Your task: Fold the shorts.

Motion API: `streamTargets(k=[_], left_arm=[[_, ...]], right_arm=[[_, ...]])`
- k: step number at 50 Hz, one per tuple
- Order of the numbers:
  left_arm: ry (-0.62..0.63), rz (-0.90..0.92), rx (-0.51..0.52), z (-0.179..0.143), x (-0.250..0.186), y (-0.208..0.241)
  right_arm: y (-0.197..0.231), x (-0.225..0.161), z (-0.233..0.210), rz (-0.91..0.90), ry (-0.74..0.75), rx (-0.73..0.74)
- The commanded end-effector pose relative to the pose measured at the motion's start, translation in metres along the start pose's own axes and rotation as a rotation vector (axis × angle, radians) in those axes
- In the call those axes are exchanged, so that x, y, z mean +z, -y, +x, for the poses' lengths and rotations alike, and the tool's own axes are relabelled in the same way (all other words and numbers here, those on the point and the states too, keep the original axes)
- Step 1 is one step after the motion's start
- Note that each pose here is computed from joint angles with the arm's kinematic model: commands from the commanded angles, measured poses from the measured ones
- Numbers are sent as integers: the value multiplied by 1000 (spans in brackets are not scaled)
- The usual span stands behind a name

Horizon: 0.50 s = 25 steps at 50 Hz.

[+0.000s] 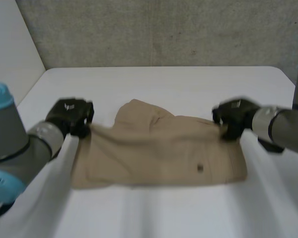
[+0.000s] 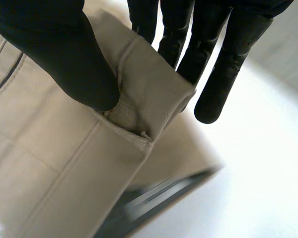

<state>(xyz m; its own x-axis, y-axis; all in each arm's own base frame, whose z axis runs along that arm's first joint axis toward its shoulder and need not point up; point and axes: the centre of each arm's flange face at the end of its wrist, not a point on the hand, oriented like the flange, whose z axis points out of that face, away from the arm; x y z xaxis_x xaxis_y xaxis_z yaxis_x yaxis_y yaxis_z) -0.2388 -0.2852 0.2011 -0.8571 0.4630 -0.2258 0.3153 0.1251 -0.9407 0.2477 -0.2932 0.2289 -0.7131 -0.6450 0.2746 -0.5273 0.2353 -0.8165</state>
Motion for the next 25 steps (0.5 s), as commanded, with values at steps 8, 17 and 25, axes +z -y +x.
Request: streamTargets(k=[8, 17, 25], left_arm=[[389, 984, -35, -54, -19, 248], [410, 1040, -86, -51, -42, 249], [314, 737, -59, -25, 2, 153]], right_arm=[[201, -80, 62, 1126, -674, -157], [185, -64, 45, 1037, -594, -150], [117, 2, 24, 755, -461, -140]])
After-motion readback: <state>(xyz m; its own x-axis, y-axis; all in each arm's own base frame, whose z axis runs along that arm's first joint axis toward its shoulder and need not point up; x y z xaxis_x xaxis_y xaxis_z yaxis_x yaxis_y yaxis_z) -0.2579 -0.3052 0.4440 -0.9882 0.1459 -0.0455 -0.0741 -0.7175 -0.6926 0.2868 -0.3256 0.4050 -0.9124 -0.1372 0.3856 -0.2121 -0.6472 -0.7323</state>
